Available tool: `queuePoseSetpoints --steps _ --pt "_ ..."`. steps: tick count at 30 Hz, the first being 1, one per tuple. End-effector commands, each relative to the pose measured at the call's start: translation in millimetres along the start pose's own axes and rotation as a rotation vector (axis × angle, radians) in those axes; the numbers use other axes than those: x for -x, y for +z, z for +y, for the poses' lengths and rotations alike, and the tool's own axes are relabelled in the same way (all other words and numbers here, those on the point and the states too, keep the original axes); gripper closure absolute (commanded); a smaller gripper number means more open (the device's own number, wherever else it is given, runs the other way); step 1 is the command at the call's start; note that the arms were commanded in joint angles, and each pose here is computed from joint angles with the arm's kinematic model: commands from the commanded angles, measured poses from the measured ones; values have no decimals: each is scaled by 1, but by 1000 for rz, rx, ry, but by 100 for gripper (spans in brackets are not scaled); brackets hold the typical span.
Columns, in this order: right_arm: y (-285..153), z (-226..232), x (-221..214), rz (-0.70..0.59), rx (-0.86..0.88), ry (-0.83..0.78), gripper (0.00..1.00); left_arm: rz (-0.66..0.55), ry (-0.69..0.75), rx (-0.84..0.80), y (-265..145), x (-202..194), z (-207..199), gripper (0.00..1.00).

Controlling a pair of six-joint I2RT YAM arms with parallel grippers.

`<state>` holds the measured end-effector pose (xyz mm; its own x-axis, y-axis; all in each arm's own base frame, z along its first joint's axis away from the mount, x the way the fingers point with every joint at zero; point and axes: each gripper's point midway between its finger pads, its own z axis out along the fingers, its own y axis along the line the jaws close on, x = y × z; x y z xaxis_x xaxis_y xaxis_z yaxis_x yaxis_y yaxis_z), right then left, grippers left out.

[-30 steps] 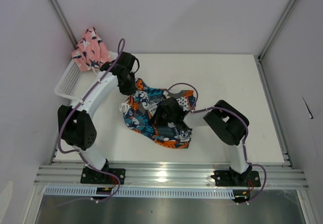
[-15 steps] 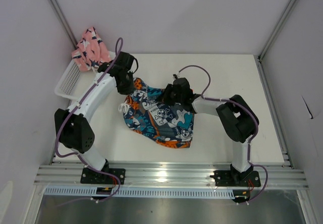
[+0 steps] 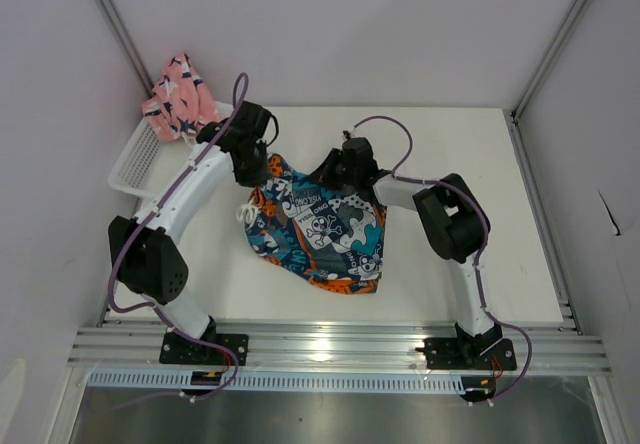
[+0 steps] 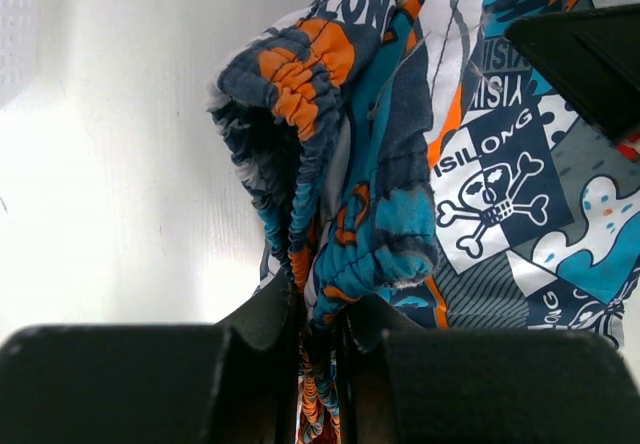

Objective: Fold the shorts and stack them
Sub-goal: Fold the shorts

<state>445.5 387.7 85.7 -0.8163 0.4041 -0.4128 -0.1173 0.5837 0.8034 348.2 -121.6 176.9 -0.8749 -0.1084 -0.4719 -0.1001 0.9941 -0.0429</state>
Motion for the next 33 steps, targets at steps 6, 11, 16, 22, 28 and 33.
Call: queuePoseSetpoints --steps 6,11,16,22,28,33 --pt "38 -39 2 -14 -50 47 98 -64 42 -1 -18 12 -13 100" --pt "48 -61 -7 -33 -94 81 100 -65 88 -2 -23 7 -27 100" --pt "46 -55 -15 -60 -112 66 100 -77 126 -11 -31 5 -50 100" --pt "39 -44 -20 -84 -109 48 100 -39 124 -11 -20 -1 -76 100" --pt "30 -32 -19 -114 -82 52 100 0 73 15 0 -3 -85 100" --pt "22 -12 -5 -142 -20 67 99 -8 13 -33 6 -8 -95 100"
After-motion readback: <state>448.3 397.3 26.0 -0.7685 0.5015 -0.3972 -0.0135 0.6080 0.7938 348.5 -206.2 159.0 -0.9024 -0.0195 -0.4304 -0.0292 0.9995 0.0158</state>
